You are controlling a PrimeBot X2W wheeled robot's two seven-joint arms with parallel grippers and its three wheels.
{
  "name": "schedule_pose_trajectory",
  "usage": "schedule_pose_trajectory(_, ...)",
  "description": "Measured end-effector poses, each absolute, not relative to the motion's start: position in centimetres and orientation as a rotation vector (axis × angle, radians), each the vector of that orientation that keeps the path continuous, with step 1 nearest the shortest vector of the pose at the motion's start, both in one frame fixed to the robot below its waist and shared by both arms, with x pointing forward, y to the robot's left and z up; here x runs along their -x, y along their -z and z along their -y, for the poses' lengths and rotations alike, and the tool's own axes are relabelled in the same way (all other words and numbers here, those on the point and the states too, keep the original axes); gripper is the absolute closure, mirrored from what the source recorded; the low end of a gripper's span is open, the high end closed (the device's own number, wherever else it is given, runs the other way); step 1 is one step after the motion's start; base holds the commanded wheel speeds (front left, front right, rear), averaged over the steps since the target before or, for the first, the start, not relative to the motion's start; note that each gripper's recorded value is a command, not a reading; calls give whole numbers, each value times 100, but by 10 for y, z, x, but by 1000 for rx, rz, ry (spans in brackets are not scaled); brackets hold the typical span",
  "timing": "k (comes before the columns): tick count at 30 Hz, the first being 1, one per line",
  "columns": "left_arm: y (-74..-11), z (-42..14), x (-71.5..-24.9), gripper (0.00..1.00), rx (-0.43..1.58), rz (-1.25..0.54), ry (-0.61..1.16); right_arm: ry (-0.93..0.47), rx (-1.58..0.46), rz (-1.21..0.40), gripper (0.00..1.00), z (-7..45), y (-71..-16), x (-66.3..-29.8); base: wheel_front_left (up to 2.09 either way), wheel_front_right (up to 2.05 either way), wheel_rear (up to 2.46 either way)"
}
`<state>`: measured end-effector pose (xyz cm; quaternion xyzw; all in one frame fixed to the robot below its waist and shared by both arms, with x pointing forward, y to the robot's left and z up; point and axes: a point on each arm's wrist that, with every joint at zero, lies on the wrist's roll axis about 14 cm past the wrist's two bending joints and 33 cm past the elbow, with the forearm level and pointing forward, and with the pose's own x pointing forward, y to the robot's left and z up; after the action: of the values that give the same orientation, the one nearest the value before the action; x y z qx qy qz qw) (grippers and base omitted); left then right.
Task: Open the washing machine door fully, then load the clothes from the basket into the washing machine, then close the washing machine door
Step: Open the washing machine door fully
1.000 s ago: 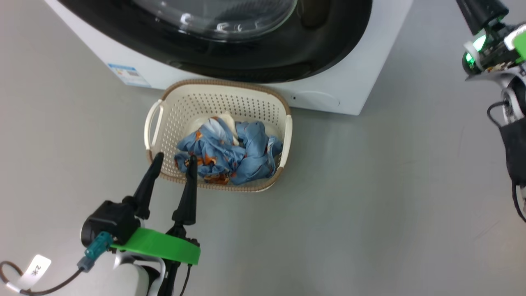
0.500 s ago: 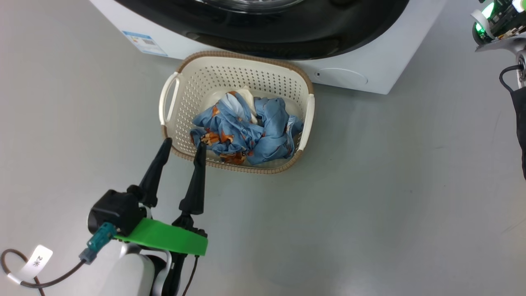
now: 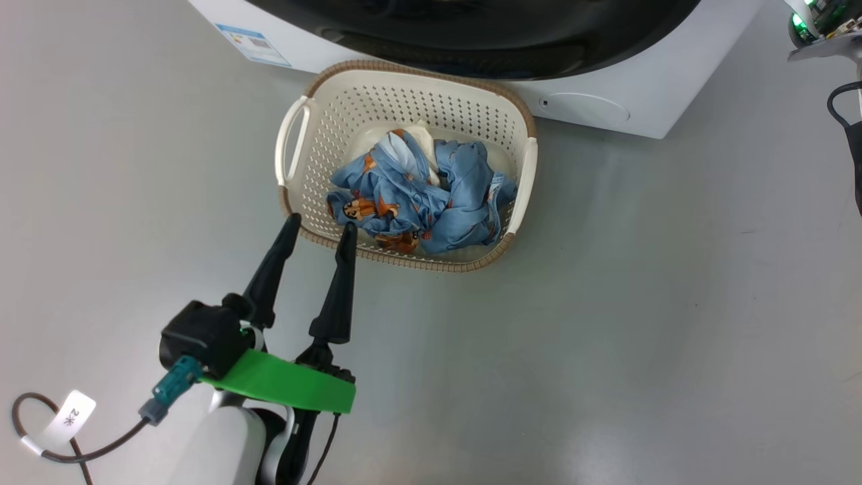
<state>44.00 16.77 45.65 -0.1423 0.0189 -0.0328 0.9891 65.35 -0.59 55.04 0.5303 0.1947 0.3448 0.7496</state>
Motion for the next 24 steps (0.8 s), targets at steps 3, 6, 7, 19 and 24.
schedule_pose_trajectory(3, -456, -167, -439, 0, 291, -40, 65, -749, -1138, -426, 100, 4, -547, -655, 0, 0, 0)
schedule_pose_trajectory(6, -456, -167, -439, 0, 293, -42, 60, -752, -1133, -427, 100, 2, -546, -655, 0, 0, 0)
schedule_pose_trajectory(7, -456, -167, -439, 0, 294, -41, 60, -753, -1131, -429, 100, 1, -546, -655, 0, 0, 0)
schedule_pose_trajectory(19, -474, -166, -434, 0, 295, 0, 69, -811, -1067, -507, 100, -12, -549, -621, 0, 0, 0)
schedule_pose_trajectory(24, -480, -168, -425, 0, 286, 12, 62, -840, -1047, -561, 100, -21, -546, -595, 0, 0, 0)
